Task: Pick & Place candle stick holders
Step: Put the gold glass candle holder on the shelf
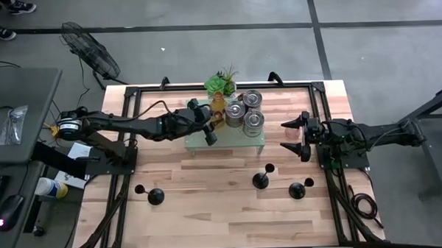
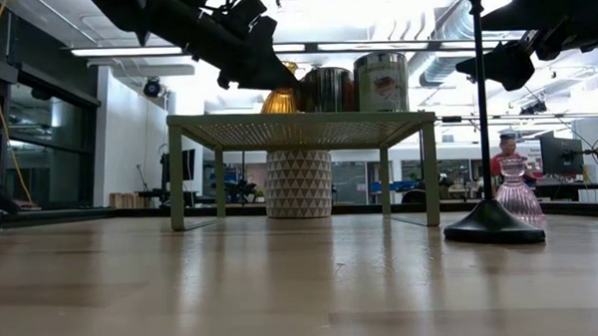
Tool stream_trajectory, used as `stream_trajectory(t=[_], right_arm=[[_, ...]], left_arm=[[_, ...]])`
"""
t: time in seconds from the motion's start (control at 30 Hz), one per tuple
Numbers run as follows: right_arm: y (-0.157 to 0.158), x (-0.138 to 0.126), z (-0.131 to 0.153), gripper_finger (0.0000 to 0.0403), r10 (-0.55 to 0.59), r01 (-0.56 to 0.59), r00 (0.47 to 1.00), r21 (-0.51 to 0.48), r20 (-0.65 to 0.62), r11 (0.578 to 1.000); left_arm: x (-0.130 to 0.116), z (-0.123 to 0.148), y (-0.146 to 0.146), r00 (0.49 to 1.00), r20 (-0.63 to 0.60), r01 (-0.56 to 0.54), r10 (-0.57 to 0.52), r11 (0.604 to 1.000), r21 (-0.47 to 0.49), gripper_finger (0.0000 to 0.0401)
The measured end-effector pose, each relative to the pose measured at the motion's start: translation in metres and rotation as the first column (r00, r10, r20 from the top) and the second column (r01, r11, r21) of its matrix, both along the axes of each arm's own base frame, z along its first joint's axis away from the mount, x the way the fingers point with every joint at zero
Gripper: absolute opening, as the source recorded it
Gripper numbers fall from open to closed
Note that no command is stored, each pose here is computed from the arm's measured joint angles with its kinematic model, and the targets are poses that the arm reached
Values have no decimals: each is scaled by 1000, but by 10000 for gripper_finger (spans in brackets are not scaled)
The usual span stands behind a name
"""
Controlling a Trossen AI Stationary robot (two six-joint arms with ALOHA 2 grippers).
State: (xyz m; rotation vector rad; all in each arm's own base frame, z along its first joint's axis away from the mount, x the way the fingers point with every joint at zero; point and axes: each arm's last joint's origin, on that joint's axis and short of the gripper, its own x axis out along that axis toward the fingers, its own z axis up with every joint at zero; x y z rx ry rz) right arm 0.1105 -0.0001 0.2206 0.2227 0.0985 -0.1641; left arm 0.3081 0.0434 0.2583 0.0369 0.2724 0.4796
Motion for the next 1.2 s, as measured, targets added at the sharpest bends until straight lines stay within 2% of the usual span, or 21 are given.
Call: stream_trajectory(t=[0.23,0.67,1.2], right_arm=[[0,0,0,400,0,0,1000,0,0,1000],[0,0,0,400,0,0,1000,0,0,1000],[0,0,0,400,0,0,1000,0,0,1000]], left_arm=[[0,0,0,1000,4,-2,2,1000,1,129],[0,-2,7,996,13,-87,87,996,-9,129],[6,-7,7,999,21,-40,41,999,-22,129]])
